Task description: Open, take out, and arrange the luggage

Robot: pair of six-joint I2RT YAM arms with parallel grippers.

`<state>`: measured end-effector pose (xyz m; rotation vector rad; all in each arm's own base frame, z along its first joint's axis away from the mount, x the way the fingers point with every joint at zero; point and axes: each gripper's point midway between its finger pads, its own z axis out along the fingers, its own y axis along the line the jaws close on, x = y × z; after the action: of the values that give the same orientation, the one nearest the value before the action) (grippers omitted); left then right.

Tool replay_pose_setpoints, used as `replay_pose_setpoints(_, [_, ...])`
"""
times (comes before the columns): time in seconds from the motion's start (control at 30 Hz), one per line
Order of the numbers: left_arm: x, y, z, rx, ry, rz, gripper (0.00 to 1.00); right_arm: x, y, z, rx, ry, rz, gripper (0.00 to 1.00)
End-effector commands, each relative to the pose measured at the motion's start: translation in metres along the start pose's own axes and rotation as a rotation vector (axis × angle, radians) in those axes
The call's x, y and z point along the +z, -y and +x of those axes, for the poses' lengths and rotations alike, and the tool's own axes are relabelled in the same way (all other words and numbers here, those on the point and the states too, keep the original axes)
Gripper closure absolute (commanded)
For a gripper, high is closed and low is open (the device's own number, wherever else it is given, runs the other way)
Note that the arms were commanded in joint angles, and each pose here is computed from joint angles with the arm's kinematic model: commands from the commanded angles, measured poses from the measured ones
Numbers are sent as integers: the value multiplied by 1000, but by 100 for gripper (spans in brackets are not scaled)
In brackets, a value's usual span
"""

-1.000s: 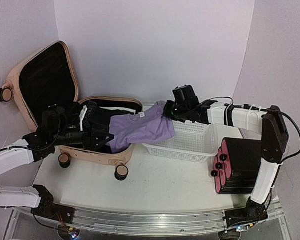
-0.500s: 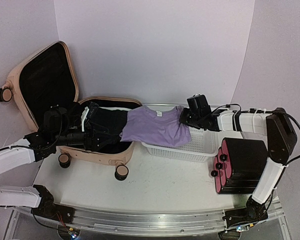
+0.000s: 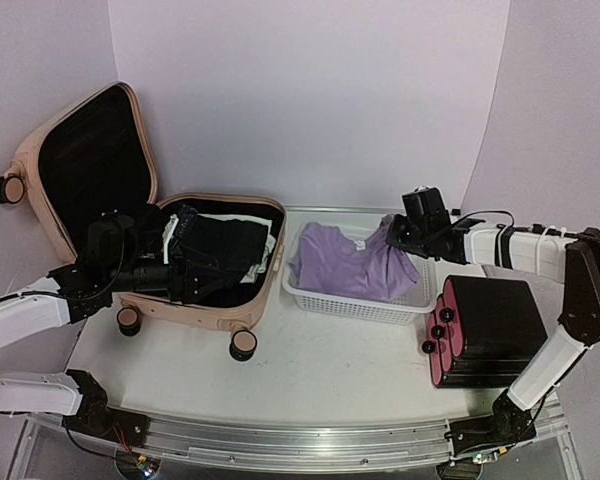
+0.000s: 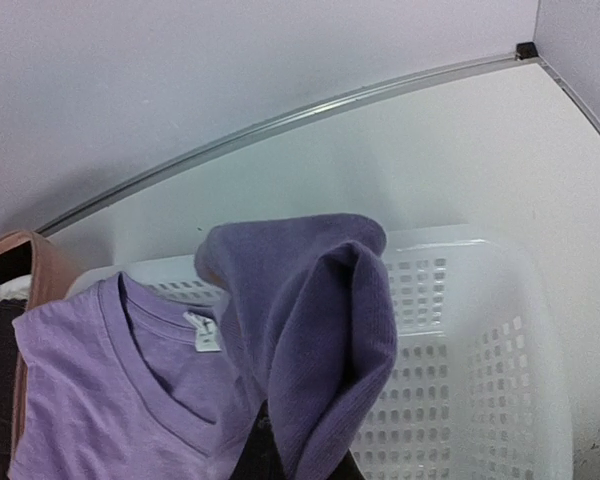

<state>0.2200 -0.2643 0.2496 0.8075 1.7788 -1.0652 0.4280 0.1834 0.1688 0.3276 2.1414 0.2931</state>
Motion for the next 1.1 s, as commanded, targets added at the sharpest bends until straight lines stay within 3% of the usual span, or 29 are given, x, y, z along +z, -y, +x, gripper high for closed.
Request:
replay_pose_setpoints(0.0, [-5,12,-27,33,58,31,26,-6,21,-6,-2,8,26,100])
replay_pose_setpoints(0.43, [-8,13,-25,25,54,30,25,21,43,21,-142,-68,79,99])
replay_pose_setpoints(0.5, [-9,13,-25,24,54,26,26,20,45,21,-197,-125,122,84])
replay_pose_setpoints(0.67, [-11,10,-22,29,52,4,25,-11,64,-1,-304,-228,359,62])
replay_pose_setpoints(0.8, [-7,-3,-20,9,46,-53,25,-40,66,-26,-445,-230,471,52])
replay_pose_setpoints(0.93, [2,-16,-9,-48,-4,-94,26,-40,14,-26,-587,-233,380,48])
replay_pose_setpoints(1.0, [8,-21,-5,-74,-24,-101,26,-24,-28,6,-536,-334,184,45])
replay_pose_setpoints(1.07, [12,-26,-2,-100,-38,-111,27,-4,-60,38,-439,-427,28,49])
